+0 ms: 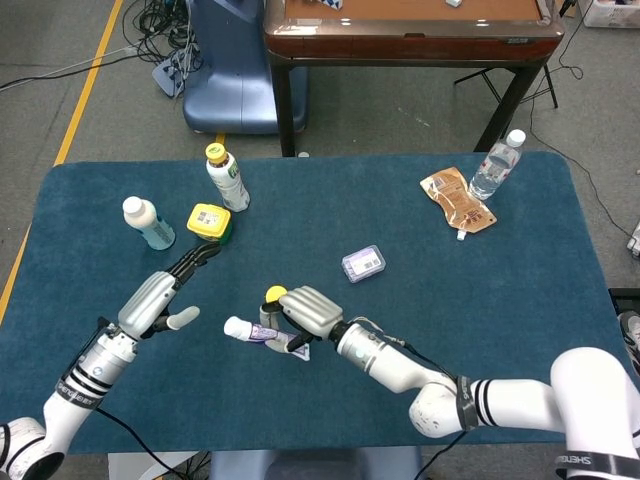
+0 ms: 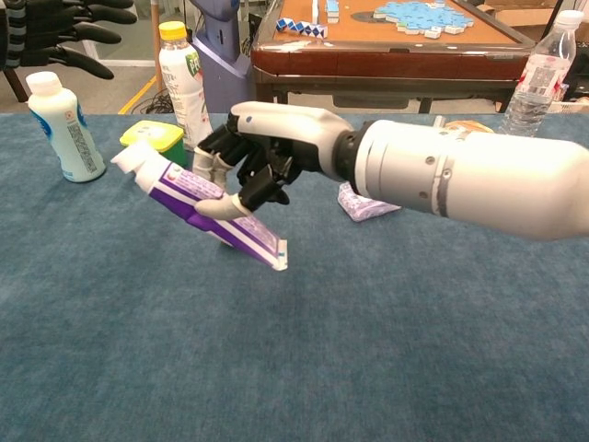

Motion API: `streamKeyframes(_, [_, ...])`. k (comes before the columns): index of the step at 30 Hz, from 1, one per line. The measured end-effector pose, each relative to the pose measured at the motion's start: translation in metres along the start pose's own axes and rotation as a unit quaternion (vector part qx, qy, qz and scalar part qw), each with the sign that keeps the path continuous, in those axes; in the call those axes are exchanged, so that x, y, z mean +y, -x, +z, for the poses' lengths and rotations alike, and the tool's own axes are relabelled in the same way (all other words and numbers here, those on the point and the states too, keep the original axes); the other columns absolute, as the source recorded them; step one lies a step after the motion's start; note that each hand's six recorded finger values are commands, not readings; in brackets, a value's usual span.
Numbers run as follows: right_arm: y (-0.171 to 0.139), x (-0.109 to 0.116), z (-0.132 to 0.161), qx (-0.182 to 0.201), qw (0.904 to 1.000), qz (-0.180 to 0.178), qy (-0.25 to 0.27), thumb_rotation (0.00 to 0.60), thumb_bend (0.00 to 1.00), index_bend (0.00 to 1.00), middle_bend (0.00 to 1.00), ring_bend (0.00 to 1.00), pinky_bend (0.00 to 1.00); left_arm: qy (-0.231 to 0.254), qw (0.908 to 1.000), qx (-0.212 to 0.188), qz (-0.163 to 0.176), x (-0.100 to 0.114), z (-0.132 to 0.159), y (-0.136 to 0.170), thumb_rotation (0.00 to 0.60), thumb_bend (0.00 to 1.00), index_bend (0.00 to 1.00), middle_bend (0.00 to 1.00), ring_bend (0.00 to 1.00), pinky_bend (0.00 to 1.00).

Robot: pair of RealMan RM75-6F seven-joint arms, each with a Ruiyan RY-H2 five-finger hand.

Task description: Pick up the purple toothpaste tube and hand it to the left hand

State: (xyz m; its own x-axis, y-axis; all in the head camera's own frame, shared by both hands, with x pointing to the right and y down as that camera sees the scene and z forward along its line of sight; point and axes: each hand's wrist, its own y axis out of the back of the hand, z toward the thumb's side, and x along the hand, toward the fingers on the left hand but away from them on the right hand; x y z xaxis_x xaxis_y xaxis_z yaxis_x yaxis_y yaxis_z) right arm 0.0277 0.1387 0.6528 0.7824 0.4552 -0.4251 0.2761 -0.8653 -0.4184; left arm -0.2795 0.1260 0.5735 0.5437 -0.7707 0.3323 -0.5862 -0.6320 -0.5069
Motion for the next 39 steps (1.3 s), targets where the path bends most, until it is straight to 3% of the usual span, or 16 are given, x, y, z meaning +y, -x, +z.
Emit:
streamKeyframes(8, [0.019, -0.01, 0.01, 0.018, 0.9986, -0.024, 0.044, 0.6, 0.88, 0.95, 0.85, 0.79, 0.77, -0.008, 0.9997, -0.023, 0.004, -0.011, 0.004, -0.009, 0.0, 0.03, 0.0, 0.01, 0.01, 0.09])
streamKeyframes(27, [0.044, -0.019, 0.031, 0.029, 0.994, -0.015, 0.104, 0.6, 0.88, 0.96, 0.86, 0.8, 0.77, -0.004, 0.9986, -0.053, 0.005, -0.03, 0.005, -0.02, 0.0, 0.02, 0.0, 0.0, 0.0, 0.09])
streamKeyframes(39, [0.052, -0.02, 0.038, 0.031, 0.9926, -0.018, 0.116, 0.6, 0.88, 0.96, 0.86, 0.8, 0.77, 0.02, 0.9981, -0.058, 0.005, -0.037, 0.005, -0.022, 0.0, 0.02, 0.0, 0.0, 0.0, 0.09])
